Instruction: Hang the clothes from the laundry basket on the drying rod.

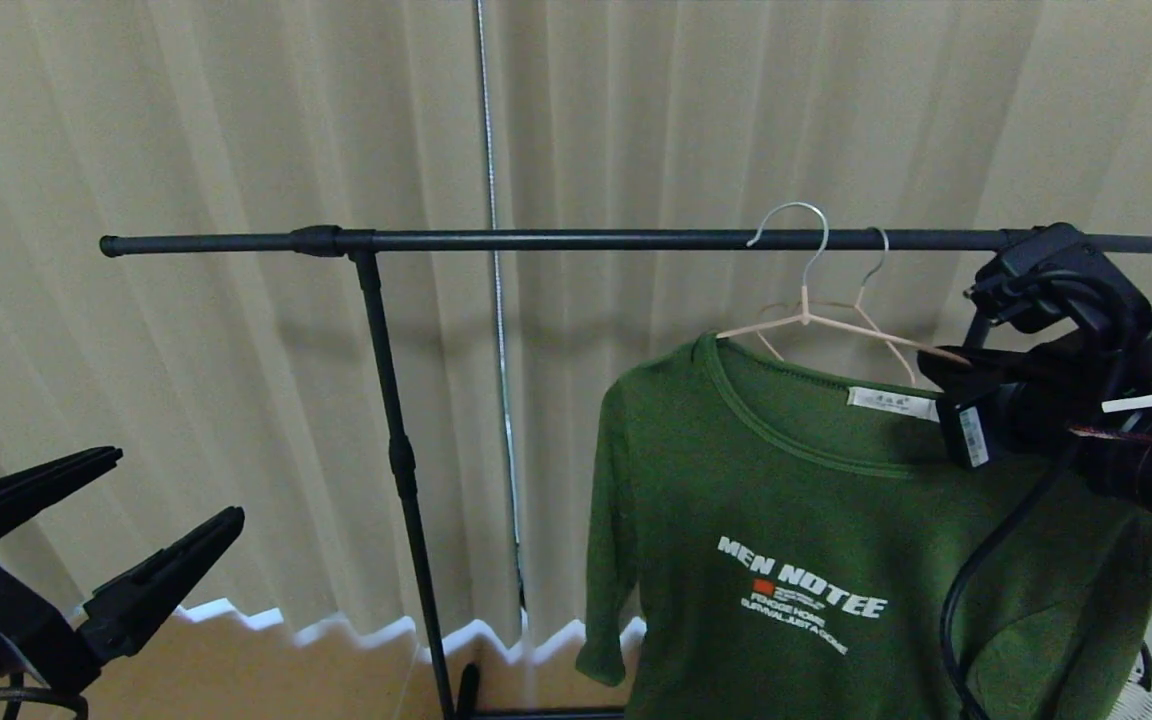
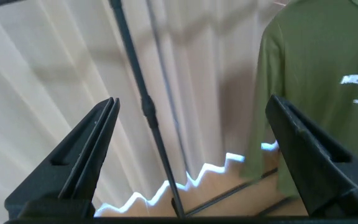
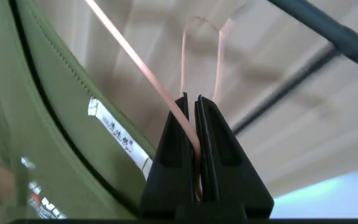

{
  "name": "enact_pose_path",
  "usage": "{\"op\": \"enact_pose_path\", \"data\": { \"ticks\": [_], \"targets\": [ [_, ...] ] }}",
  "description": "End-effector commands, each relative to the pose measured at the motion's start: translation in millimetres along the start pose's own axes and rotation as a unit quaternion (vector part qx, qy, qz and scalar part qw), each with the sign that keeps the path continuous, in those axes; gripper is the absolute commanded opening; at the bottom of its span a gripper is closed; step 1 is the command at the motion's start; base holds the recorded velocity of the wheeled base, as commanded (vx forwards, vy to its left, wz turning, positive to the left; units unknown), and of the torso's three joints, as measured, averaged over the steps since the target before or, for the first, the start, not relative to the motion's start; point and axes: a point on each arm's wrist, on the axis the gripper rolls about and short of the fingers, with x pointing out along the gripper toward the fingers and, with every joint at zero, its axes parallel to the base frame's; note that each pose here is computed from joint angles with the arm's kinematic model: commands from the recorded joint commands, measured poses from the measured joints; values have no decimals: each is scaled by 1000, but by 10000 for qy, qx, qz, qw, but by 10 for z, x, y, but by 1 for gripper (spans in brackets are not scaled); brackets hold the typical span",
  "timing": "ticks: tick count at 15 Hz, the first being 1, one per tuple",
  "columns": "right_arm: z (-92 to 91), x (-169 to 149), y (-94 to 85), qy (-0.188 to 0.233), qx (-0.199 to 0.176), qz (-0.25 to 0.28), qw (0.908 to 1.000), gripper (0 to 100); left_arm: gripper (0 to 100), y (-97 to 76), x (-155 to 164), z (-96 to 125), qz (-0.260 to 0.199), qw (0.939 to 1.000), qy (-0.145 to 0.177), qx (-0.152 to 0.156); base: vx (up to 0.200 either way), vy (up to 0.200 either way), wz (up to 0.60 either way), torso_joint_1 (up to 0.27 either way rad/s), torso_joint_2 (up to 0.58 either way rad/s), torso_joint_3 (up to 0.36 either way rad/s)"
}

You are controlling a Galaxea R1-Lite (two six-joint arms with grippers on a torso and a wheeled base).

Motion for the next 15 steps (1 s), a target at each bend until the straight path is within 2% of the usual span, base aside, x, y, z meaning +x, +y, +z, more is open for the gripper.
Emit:
{"op": "enact_pose_path", "data": {
  "ticks": [1,5,8,12,15],
  "targets": [
    [-10,21,11,35,-17,12,10000,0,100,-1,5,-2,-8,10000,8,0,200,0,0,22,2,2],
    [16,61,19,30,-14,2,10000,0,100,-5,0,-17,-12,10000,31,3,200,0,0,5,5,1],
    [76,182,45,40,-12,-26,10000,0,100,-6,-7,-15,-8,10000,8,15,0,0,0,0,0,0],
    [92,358,98,254,-59,-385,9989,0,100,-6,-10,-14,-7,10000,1,9,0,0,0,0,0,0],
    [20,502,180,514,-175,-505,9972,0,100,-11,-15,-14,-20,10000,-9,11,0,0,0,0,0,0]
  ]
}}
